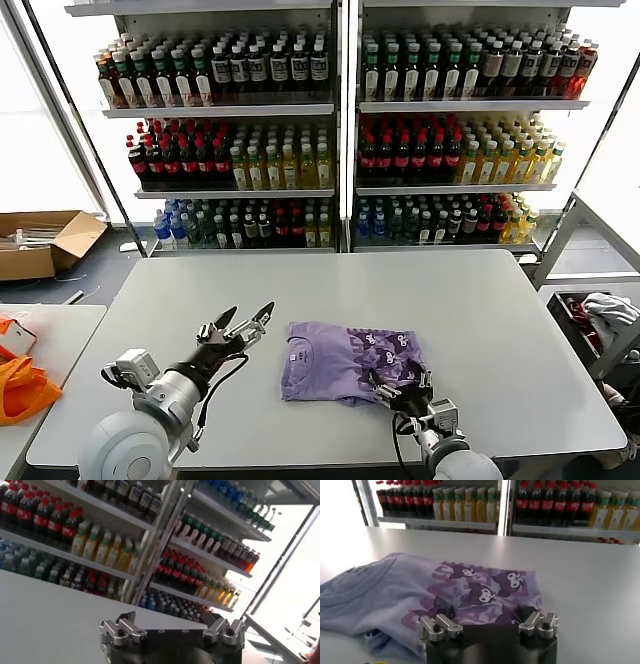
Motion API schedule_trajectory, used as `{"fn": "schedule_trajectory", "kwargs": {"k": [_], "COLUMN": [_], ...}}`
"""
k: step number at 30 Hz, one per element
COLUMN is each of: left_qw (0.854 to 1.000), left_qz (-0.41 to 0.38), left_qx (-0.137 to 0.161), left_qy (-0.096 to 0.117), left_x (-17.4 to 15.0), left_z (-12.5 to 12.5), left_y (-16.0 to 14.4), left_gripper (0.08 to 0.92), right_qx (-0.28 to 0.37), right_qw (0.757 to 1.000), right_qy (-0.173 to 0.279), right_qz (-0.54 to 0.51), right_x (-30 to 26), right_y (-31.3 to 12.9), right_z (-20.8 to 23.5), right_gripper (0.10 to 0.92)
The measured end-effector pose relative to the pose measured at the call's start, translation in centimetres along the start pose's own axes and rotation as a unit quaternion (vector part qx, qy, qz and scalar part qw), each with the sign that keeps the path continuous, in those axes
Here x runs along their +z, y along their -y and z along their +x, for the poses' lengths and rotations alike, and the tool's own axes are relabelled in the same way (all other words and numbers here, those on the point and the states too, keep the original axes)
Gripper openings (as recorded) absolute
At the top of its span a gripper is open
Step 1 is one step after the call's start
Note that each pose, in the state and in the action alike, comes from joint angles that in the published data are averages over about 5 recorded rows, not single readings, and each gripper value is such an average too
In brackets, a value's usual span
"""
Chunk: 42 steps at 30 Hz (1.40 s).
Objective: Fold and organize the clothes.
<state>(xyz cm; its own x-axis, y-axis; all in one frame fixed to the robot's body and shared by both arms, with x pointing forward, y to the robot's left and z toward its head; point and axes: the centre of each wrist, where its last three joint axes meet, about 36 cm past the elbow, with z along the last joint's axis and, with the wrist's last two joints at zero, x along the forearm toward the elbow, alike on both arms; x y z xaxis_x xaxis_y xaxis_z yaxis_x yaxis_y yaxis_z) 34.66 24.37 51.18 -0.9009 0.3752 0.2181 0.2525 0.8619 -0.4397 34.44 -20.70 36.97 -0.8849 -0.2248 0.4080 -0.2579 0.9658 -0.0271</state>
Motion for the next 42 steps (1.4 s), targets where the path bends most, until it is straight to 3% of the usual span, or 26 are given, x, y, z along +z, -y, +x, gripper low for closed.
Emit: {"fn": "schedule_trajectory", "kwargs": {"k": [12,17,30,33,42], "left_qw": [1.000,1.000,1.000,1.000,0.999], "left_qz": [-0.001,-0.003,-0.018,-0.019,-0.026], "left_qx": [0.000,-0.003,-0.021,-0.021,-0.024], "left_qy": [-0.002,0.000,0.006,0.007,0.012], "left_x": [0.6,0.8,1.1,1.1,1.2], "left_z": [0.0,0.0,0.0,0.0,0.0], "left_y": [0.1,0.0,-1.8,-1.9,-2.6], "left_gripper": [0.823,0.823,0.823,0.823,0.823], "right_qx": [-0.013,-0.019,-0.052,-0.056,-0.035], "right_qw": [0.991,0.991,0.998,0.997,0.984], "right_qy": [0.131,0.130,0.038,0.054,0.167], "right_qz": [-0.006,-0.005,-0.020,-0.026,-0.048], "right_x": [-4.3,-4.1,-1.9,-2.9,-7.8], "right_y": [-1.9,-3.9,-7.9,-7.6,-2.0], "right_z": [0.5,-1.9,-5.5,-4.8,0.3], "right_gripper": [0.823,0.823,0.823,0.823,0.823]}}
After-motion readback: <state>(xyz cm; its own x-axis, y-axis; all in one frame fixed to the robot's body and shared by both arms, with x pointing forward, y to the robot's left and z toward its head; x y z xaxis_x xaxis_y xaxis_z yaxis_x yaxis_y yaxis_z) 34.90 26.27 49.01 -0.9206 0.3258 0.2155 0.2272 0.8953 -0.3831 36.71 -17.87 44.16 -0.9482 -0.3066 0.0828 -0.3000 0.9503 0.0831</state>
